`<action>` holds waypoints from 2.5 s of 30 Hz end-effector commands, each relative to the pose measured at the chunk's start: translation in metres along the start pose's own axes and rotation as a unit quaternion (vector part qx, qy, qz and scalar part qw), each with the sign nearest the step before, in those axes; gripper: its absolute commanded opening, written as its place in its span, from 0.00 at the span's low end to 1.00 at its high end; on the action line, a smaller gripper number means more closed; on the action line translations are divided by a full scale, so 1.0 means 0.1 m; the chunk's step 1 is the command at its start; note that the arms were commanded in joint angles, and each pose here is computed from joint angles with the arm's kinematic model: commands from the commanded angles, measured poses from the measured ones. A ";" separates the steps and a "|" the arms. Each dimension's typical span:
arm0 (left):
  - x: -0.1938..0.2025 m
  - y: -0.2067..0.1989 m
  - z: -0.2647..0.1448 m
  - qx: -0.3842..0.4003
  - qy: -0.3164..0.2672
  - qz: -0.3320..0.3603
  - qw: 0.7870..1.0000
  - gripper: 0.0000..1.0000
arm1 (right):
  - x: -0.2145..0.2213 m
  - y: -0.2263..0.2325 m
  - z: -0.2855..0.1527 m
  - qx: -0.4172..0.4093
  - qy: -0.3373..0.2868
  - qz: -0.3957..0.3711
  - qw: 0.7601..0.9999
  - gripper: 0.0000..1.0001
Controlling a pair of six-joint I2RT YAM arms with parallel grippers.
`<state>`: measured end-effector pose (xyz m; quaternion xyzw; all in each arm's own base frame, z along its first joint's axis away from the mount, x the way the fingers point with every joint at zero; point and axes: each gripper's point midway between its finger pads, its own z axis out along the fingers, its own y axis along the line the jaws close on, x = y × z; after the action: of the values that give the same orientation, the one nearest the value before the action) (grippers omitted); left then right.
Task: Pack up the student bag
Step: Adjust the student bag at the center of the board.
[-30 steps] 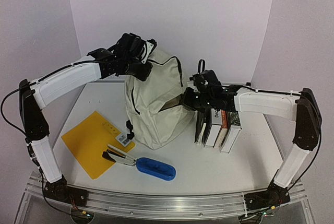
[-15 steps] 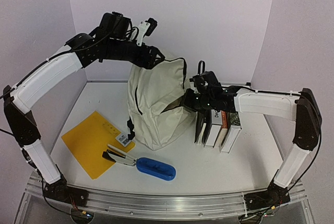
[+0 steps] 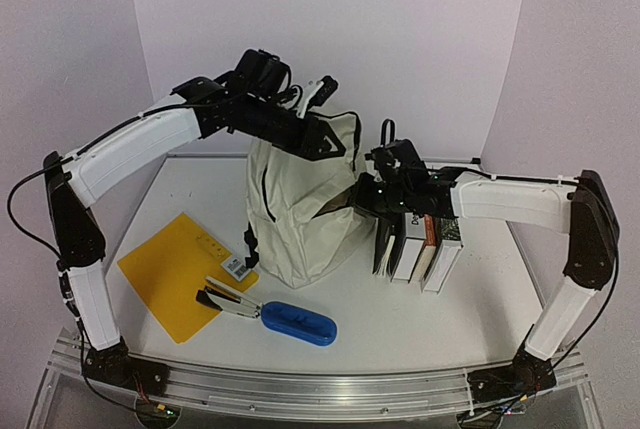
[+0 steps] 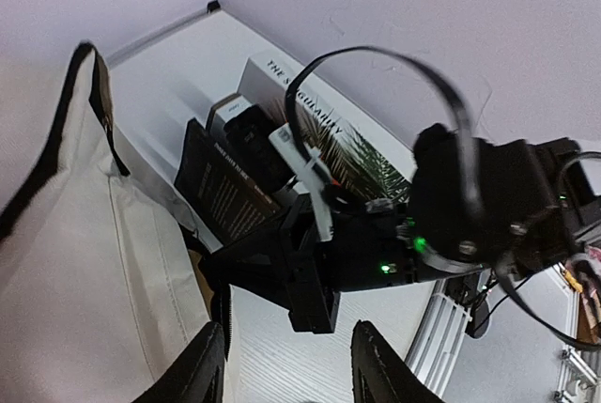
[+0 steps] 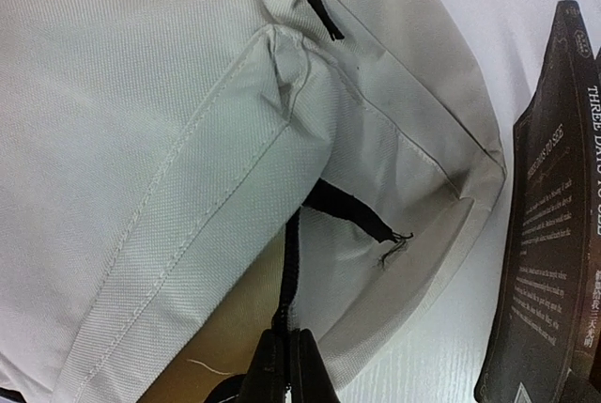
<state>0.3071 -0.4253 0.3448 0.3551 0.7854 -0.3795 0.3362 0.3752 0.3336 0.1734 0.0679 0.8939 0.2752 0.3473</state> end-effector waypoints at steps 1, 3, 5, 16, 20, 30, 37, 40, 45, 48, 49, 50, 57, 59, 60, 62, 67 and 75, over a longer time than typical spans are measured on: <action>0.20 0.07 0.26 0.029 0.040 -0.056 0.997 0.41 | -0.13 0.03 -0.17 -0.003 -0.025 0.000 1.000 0.00; 0.25 0.08 0.37 0.042 0.049 -0.067 0.996 0.38 | -0.12 0.03 -0.18 -0.003 -0.025 0.001 1.000 0.00; 0.30 0.10 0.46 0.048 0.057 -0.075 0.994 0.37 | -0.13 0.03 -0.19 -0.003 -0.026 0.001 1.000 0.00; 0.68 0.31 0.76 0.027 0.123 -0.120 0.985 0.34 | -0.16 0.01 -0.24 0.000 -0.033 0.002 0.999 0.00; 0.92 0.45 0.88 0.001 0.171 -0.142 0.975 0.30 | -0.15 -0.01 -0.23 0.001 -0.033 0.001 0.999 0.00; 1.28 1.21 0.88 -0.199 0.215 -0.114 0.949 0.20 | -0.14 -0.04 -0.24 0.007 -0.035 0.000 0.999 0.00; 1.30 1.55 0.84 -0.289 0.205 -0.089 0.931 0.19 | -0.13 -0.05 -0.26 0.006 -0.034 0.001 0.999 0.00; 1.23 1.62 0.84 -0.308 0.189 -0.083 0.929 0.18 | -0.10 -0.08 -0.26 0.009 -0.031 0.002 0.999 0.00; 1.13 1.78 0.81 -0.349 0.168 -0.069 0.919 0.18 | -0.06 -0.13 -0.27 0.013 -0.028 0.006 1.000 0.00; 1.09 1.90 0.78 -0.379 0.160 -0.065 0.909 0.18 | -0.05 -0.14 -0.28 0.013 -0.028 0.008 1.000 0.00; 1.08 1.94 0.76 -0.386 0.158 -0.070 0.906 0.18 | -0.05 -0.15 -0.29 0.013 -0.027 0.009 1.000 0.00; 1.07 1.99 0.74 -0.392 0.155 -0.076 0.904 0.19 | -0.05 -0.16 -0.29 0.014 -0.028 0.009 0.999 0.00; 0.89 2.13 0.66 -0.401 0.112 -0.110 0.902 0.18 | 0.02 -0.23 -0.30 0.019 -0.022 0.014 0.999 0.00; 0.85 2.15 0.65 -0.400 0.105 -0.116 0.903 0.18 | 0.02 -0.24 -0.30 0.020 -0.021 0.014 0.999 0.00; 0.82 2.14 0.66 -0.396 0.102 -0.118 0.905 0.18 | 0.03 -0.24 -0.30 0.021 -0.021 0.014 0.999 0.00; 0.79 2.12 0.68 -0.388 0.098 -0.117 0.909 0.18 | 0.03 -0.25 -0.30 0.022 -0.022 0.014 0.999 0.00; 0.79 2.20 0.59 -0.411 0.104 -0.104 0.900 0.19 | 0.02 -0.24 -0.31 0.021 -0.024 0.015 0.999 0.00; 0.64 1.77 0.79 -0.269 0.093 -0.085 0.955 0.28 | 0.05 -0.27 -0.23 0.026 -0.020 0.012 0.999 0.00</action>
<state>0.4233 -0.3914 0.1501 0.1980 0.9376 -0.0860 0.2727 0.3613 0.3169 0.1719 0.0842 0.8874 0.2799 0.3565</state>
